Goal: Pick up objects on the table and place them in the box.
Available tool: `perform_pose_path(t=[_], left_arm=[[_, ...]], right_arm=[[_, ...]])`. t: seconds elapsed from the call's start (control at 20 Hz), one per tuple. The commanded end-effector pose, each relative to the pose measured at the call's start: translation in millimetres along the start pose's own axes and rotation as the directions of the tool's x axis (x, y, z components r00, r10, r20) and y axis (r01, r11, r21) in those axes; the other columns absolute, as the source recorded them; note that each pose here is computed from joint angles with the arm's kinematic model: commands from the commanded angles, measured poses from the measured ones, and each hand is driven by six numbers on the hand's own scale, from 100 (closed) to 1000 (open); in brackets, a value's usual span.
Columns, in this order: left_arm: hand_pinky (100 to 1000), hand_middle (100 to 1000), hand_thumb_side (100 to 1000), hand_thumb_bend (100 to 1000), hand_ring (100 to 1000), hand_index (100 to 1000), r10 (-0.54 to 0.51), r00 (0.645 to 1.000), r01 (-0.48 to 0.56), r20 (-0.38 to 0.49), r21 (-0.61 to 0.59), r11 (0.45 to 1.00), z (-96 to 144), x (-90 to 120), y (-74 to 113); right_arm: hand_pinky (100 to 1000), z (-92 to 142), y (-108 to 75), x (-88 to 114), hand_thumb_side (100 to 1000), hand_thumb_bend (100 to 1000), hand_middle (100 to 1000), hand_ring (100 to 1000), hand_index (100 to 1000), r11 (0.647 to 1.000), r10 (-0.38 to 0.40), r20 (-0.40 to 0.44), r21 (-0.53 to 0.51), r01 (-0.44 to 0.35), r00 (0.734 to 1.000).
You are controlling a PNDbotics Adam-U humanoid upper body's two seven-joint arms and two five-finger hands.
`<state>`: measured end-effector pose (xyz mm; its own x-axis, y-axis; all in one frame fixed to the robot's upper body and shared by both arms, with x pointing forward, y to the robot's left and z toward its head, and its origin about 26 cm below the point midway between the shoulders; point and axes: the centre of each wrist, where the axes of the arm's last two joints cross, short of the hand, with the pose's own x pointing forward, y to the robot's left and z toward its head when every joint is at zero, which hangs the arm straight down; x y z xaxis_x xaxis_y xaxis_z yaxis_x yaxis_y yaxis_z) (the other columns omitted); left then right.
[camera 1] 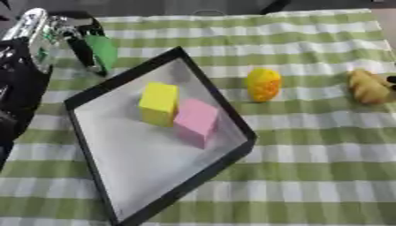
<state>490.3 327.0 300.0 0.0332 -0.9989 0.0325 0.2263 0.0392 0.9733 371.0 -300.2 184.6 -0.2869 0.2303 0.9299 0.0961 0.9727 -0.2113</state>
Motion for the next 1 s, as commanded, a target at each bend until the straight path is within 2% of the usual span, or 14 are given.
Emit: perform_pose_path(t=[0.05, 0.15, 0.35, 1.0], left_arm=[[523, 510, 100, 681, 475, 608, -0.028, 1.000, 0.029, -0.013, 0.087, 0.996, 8.4, -1.2, 18.5], [489, 487, 100, 684, 453, 574, -0.037, 0.999, 0.040, -0.027, 0.114, 0.993, 7.7, -1.5, 16.9], [475, 482, 100, 683, 438, 564, -0.035, 0.998, 0.041, -0.046, 0.146, 0.988, 6.0, -2.5, 14.9], [473, 481, 100, 681, 432, 563, -0.065, 0.998, 0.063, 0.004, 0.196, 0.979, 17.7, 7.8, 31.8]], right_arm=[[777, -1.5, -6.2, 9.9, 719, 100, 765, 712, 860, 1.000, 0.014, 0.030, 0.000, -0.014, 0.999], [777, -1.4, -6.6, 9.6, 719, 100, 765, 711, 859, 1.000, 0.014, 0.029, -0.001, -0.014, 0.999], [777, -0.8, -7.0, 8.7, 720, 100, 764, 710, 859, 1.000, 0.013, 0.026, -0.002, -0.013, 1.000], [777, 0.7, -8.2, 5.5, 717, 100, 763, 709, 859, 1.000, 0.015, 0.017, -0.002, -0.015, 1.000]])
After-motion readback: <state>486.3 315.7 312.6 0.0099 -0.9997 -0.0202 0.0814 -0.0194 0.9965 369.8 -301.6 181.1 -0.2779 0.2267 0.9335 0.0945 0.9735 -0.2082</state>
